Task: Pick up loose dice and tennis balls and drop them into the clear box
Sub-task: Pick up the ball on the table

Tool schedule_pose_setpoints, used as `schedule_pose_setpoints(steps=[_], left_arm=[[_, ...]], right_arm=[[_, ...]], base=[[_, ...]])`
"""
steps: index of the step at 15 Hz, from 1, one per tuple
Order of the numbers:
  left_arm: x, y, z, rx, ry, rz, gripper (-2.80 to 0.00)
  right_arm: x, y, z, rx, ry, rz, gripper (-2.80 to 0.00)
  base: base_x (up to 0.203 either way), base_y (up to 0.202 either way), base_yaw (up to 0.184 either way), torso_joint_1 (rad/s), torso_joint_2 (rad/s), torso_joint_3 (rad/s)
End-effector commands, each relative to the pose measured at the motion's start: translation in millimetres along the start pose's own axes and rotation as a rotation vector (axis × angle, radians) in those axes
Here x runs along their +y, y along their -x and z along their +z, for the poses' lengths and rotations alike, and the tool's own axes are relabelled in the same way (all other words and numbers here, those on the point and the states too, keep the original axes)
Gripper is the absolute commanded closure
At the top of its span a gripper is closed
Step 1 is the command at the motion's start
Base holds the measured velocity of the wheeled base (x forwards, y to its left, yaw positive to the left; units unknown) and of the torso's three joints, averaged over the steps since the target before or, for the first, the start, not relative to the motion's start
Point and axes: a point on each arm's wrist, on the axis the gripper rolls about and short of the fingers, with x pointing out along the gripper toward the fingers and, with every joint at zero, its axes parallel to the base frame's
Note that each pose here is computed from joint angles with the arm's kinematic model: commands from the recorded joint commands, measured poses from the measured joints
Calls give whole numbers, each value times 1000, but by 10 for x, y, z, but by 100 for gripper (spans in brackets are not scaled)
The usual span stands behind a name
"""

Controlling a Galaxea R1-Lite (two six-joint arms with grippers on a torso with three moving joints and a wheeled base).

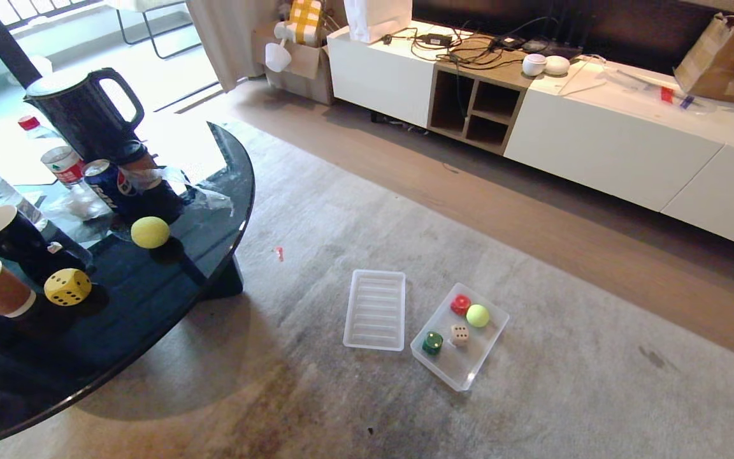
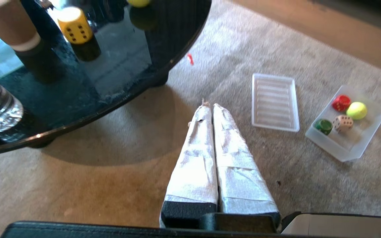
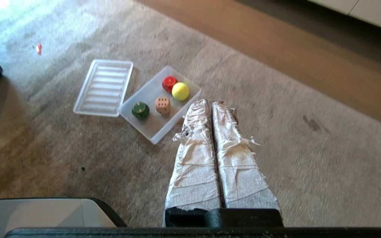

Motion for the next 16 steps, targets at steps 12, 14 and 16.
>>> schedule_pose_setpoints(steps=[12, 14, 16], left_arm=[[0, -1, -2, 0, -1, 0, 0], [0, 0, 2, -1, -1, 0, 0], [0, 0, 2, -1, -1, 0, 0]], right_arm=[[0, -4, -8, 6, 0, 0, 0], [0, -4, -8, 6, 0, 0, 0], [0, -4, -8, 6, 0, 0, 0]], base=[[0, 0, 0, 1, 2, 204], [0, 0, 0, 0, -2, 206], [0, 0, 0, 0, 5, 205]])
